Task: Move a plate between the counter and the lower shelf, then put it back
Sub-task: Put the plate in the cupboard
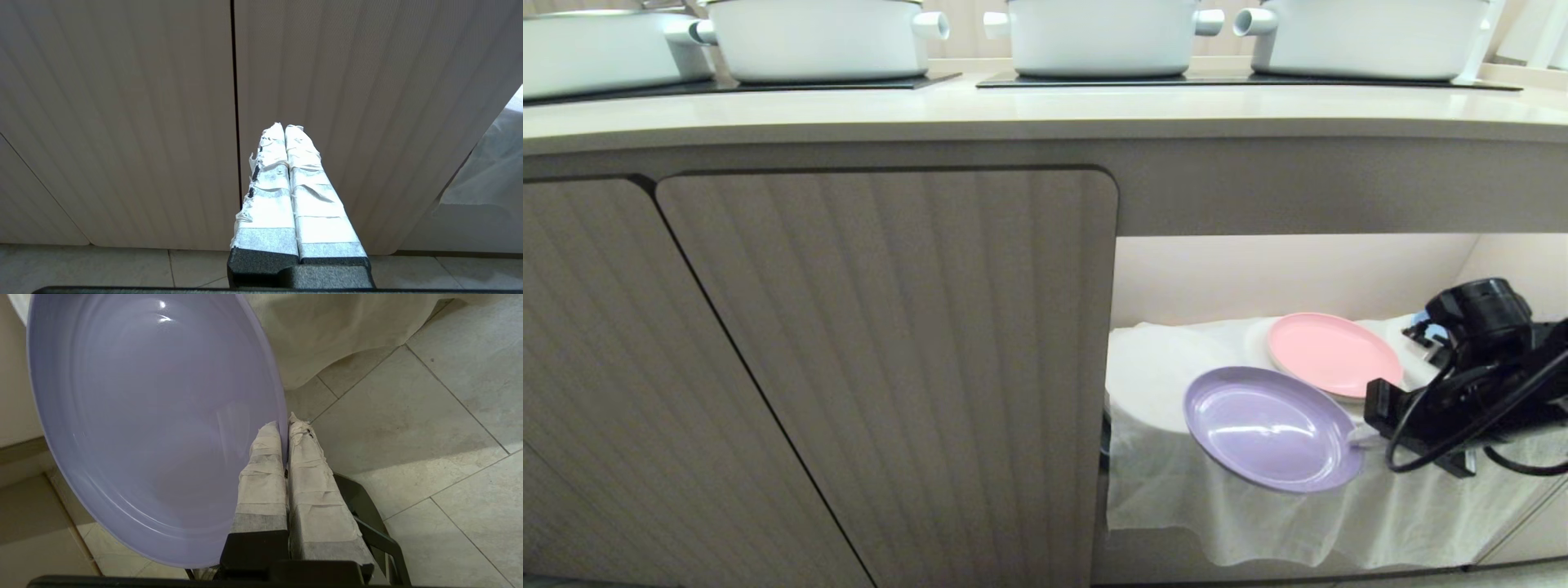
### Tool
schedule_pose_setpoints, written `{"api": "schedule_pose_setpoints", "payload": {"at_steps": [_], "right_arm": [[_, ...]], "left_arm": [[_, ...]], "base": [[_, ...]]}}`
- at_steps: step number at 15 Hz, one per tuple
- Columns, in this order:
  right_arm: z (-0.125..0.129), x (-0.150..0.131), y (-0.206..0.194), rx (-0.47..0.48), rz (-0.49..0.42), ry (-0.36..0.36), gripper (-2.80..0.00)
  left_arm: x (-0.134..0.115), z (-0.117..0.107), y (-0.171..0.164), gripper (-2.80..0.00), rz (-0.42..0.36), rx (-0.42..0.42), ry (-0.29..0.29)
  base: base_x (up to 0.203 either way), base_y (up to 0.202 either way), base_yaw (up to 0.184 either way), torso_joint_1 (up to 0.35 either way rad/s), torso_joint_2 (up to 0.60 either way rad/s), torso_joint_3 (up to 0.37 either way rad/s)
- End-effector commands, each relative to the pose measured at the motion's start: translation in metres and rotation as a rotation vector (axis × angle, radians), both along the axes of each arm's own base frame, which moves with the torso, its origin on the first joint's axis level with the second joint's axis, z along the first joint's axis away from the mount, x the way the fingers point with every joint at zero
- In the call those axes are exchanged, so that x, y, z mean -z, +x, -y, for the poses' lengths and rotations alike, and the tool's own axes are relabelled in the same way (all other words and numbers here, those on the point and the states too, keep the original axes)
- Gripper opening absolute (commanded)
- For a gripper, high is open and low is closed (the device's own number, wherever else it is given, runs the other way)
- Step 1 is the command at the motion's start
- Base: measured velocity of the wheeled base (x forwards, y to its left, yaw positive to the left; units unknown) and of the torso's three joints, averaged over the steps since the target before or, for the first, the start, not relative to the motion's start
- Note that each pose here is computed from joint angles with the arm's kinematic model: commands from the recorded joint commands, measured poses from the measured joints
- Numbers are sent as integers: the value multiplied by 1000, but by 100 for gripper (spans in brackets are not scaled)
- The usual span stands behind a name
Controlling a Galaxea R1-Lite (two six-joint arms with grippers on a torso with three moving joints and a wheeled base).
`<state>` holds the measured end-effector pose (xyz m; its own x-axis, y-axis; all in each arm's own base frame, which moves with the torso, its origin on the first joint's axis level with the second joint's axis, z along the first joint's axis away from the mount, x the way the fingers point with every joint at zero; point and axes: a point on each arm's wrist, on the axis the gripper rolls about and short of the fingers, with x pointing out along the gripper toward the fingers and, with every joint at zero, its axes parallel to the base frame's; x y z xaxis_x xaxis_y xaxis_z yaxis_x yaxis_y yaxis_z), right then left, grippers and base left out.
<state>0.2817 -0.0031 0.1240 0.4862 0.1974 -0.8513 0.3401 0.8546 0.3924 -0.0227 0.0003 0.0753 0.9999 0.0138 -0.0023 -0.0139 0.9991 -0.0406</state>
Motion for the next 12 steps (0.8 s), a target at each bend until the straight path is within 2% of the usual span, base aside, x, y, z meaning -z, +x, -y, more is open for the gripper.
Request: {"api": "schedule_pose_setpoints", "payload": {"at_steps": [1, 8, 12], "right_arm": [[-4, 10, 14, 7, -27, -8, -280], [-8, 16, 24, 16, -4, -48, -280], [-8, 18, 27, 16, 7, -47, -280]], "left_arm": [[0, 0, 0, -280, -1, 0, -1], [0, 0, 0, -280, -1, 0, -1], [0, 0, 0, -280, -1, -1, -1]], "base": [[0, 0, 0, 0, 0, 0], [0, 0, 0, 0, 0, 0], [0, 0, 0, 0, 0, 0]]}}
